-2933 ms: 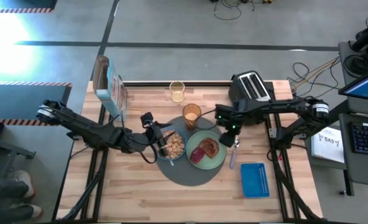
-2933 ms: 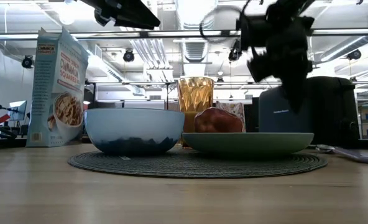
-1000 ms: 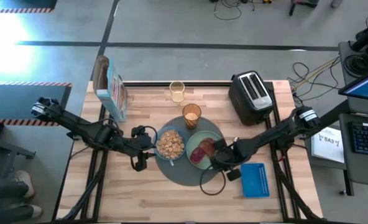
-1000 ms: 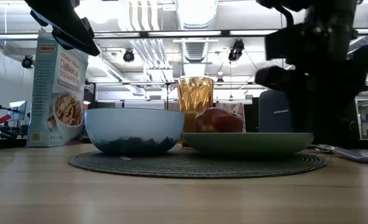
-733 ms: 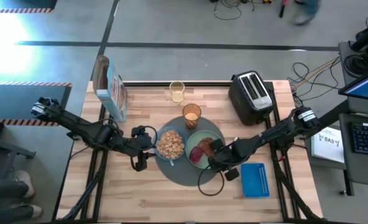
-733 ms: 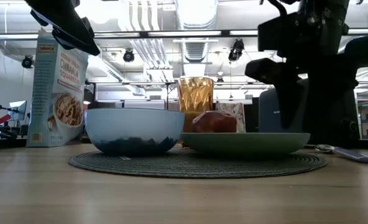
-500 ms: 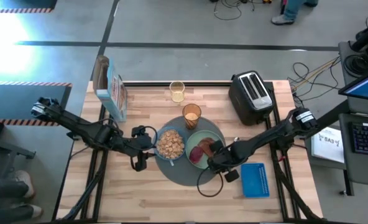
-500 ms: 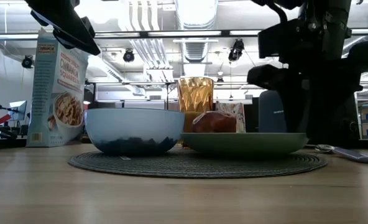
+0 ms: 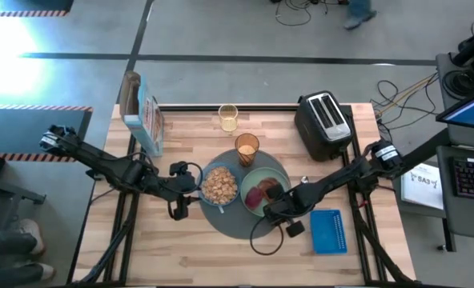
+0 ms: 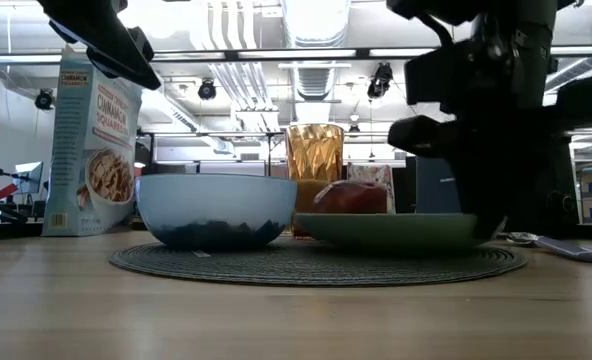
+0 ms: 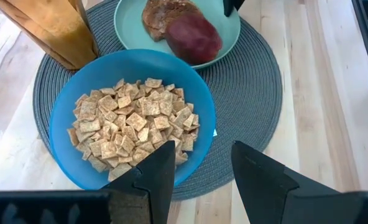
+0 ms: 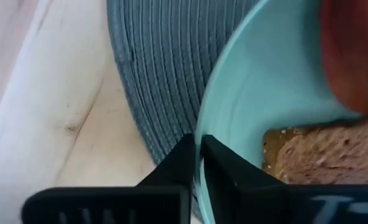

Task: Arrange a breakfast setting
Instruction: Move the green plate to the bottom side of the table mat, then move the blue bowl to the right side of the table mat

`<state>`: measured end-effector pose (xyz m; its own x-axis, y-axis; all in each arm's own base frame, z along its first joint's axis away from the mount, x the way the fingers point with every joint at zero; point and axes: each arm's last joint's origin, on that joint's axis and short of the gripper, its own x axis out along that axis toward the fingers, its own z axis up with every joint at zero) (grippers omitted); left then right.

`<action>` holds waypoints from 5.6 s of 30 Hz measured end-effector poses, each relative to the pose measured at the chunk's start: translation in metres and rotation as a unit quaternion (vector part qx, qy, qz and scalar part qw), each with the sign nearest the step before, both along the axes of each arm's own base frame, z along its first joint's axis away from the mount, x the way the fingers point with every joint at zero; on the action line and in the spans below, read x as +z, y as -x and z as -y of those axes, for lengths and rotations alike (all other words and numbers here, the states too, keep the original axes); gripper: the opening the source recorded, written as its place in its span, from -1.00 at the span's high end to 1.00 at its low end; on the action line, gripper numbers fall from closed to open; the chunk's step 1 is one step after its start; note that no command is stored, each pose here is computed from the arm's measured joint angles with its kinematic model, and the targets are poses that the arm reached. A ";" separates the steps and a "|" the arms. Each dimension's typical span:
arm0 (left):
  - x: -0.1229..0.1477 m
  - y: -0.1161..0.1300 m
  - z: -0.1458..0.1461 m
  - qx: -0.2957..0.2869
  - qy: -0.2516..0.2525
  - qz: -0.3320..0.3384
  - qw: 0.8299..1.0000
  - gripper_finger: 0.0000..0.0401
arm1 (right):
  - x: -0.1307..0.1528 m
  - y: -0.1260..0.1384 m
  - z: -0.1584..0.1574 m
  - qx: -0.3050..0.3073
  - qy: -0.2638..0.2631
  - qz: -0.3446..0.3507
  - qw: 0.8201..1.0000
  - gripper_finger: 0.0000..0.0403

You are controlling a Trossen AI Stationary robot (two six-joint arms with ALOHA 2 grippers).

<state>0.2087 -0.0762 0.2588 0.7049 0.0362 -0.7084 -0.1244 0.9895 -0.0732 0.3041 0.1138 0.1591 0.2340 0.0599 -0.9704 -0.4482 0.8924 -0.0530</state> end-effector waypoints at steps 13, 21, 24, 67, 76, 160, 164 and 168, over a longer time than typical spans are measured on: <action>0.010 0.008 -0.005 -0.005 -0.040 0.027 0.999 0.30 | 0.038 -0.021 -0.029 0.050 -0.030 0.069 0.996 0.96; 0.025 0.020 -0.011 0.011 -0.039 0.068 0.997 0.30 | 0.032 -0.025 -0.056 0.060 -0.057 0.070 0.994 0.96; 0.032 0.026 -0.014 0.012 -0.034 0.086 0.996 0.30 | 0.014 -0.035 -0.072 0.077 -0.051 0.056 0.994 0.96; 0.059 0.059 -0.027 0.005 -0.015 0.166 0.986 0.30 | 0.052 -0.091 -0.096 0.025 -0.037 0.101 0.994 0.32; 0.059 0.059 -0.028 0.024 -0.004 0.168 0.986 0.30 | 0.095 -0.100 -0.025 -0.405 -0.017 0.206 0.891 0.35; 0.083 0.140 -0.061 0.016 0.027 0.278 0.960 0.30 | 0.057 -0.102 0.070 -0.706 -0.034 0.017 0.707 0.96; 0.083 0.140 -0.061 0.016 0.027 0.278 0.960 0.30 | 0.071 -0.087 0.068 -0.706 -0.009 -0.003 0.708 0.96; 0.083 0.140 -0.061 0.016 0.027 0.278 0.960 0.30 | 0.087 -0.075 0.067 -0.705 -0.002 -0.009 0.709 0.96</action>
